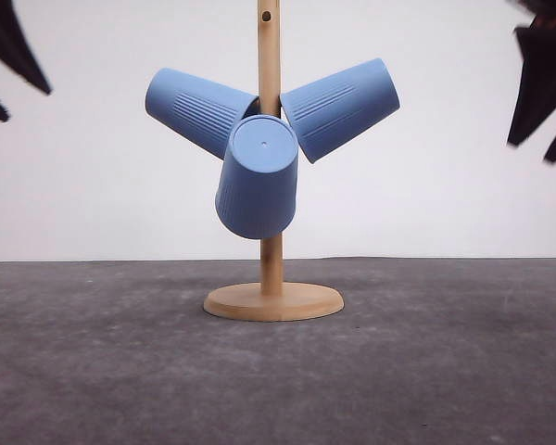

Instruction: Place three cups

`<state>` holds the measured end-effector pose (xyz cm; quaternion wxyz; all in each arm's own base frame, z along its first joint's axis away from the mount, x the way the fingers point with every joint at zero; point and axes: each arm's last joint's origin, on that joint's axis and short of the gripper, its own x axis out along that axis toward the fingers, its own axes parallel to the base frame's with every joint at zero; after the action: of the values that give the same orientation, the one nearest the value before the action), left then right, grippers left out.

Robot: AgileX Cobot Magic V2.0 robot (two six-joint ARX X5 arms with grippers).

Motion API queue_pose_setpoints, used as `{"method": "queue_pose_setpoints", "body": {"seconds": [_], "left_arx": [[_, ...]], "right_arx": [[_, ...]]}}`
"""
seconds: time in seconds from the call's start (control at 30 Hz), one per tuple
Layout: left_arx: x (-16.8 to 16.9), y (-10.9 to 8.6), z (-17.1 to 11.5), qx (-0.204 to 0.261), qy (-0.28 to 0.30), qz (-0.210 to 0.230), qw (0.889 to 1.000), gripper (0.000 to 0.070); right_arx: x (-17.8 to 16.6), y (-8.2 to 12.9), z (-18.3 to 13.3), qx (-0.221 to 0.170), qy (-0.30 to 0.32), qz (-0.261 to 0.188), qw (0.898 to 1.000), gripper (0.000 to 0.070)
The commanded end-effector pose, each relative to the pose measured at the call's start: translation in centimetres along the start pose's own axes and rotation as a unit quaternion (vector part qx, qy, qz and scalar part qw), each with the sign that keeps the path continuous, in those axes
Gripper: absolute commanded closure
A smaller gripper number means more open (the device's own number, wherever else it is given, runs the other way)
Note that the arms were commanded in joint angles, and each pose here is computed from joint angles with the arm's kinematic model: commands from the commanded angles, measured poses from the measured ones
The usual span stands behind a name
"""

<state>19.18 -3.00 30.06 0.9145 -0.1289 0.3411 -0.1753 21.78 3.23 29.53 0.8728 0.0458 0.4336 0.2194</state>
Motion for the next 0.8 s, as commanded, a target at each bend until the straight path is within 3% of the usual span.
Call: {"method": "queue_pose_setpoints", "body": {"seconds": [0.0, 0.27, 0.57, 0.63, 0.67, 0.77], "left_arx": [[-0.5, 0.0, 0.3, 0.046, -0.009, 0.004, 0.999, 0.0427], [-2.2, 0.1, -1.2, 0.062, -0.047, 0.007, 0.997, 0.0426], [-2.1, 0.5, -3.4, 0.052, -0.022, 0.010, 0.998, 0.0432], [-2.1, 0.5, -3.6, 0.046, -0.013, 0.007, 0.999, 0.0559], [-2.1, 0.5, -3.6, 0.044, -0.011, 0.001, 0.999, 0.0670], [-2.1, 0.4, -3.6, 0.044, -0.008, -0.010, 0.999, 0.0700]], "right_arx": [[-0.9, 0.4, -0.5, -0.026, -0.038, -0.010, 0.999, 0.0420], [-3.2, 1.3, -5.0, -0.078, -0.153, -0.039, 0.984, 0.0420], [-3.3, 1.4, -7.1, -0.079, -0.156, -0.039, 0.984, 0.0419], [-3.3, 1.4, -7.1, -0.079, -0.156, -0.040, 0.984, 0.0513], [-3.3, 1.4, -7.1, -0.079, -0.157, -0.039, 0.984, 0.0667], [-3.3, 1.4, -7.0, -0.085, -0.163, -0.044, 0.982, 0.0684]]}}
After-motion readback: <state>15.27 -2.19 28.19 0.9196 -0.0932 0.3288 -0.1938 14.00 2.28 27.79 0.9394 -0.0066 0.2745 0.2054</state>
